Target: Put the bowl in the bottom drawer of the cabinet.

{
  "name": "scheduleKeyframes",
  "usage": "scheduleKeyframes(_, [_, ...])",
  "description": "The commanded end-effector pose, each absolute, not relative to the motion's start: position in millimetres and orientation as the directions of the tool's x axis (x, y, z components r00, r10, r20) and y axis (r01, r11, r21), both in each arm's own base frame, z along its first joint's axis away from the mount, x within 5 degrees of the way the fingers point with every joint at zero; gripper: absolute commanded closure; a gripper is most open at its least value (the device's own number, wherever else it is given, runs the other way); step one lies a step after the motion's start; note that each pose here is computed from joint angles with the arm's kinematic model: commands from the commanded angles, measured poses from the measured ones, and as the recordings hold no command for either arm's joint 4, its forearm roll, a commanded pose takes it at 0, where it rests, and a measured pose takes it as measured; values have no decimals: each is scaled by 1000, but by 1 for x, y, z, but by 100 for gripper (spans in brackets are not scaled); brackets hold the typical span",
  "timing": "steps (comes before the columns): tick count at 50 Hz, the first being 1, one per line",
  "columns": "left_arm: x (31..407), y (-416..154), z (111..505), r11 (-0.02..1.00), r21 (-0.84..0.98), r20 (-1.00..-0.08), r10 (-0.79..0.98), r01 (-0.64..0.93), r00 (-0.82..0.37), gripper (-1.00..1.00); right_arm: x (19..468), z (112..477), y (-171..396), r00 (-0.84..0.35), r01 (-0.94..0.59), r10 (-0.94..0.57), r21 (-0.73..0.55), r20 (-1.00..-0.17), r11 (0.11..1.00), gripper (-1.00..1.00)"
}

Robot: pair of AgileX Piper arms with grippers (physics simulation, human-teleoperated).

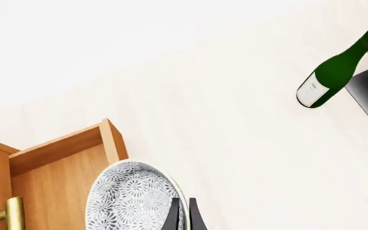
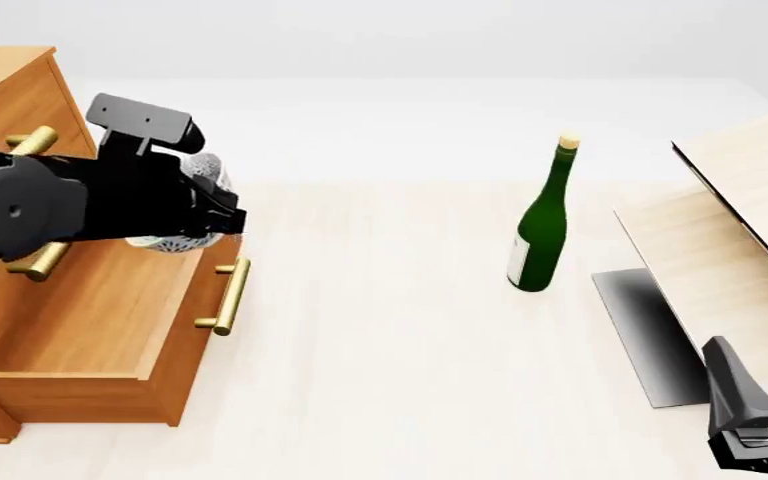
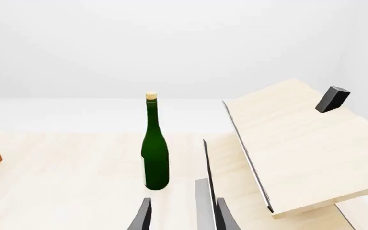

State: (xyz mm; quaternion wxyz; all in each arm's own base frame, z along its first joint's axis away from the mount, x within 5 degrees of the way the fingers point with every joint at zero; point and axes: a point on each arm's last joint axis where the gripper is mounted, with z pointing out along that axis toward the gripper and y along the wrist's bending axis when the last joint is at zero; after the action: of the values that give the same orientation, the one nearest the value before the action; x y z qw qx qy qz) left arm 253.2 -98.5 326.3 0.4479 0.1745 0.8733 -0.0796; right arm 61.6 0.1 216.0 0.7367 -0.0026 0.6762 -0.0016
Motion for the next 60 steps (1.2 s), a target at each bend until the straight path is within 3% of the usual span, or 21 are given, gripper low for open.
scheduleKeyframes(1, [250,-86,331,942,18,-826,203,336,-526,100,62,216,0,86,-1,-6,-6,-996,1000,-100])
scheduleKeyframes(46, [229,-46,309,986,-63,-837,33,156,-546,100,62,216,0,86,-1,-6,-6,-996,1000,-100])
scheduleKeyframes(60, [232,-39,285,990,-74,-830,4,118,-558,100,62,216,0,85,-1,-6,-6,-996,1000,-100])
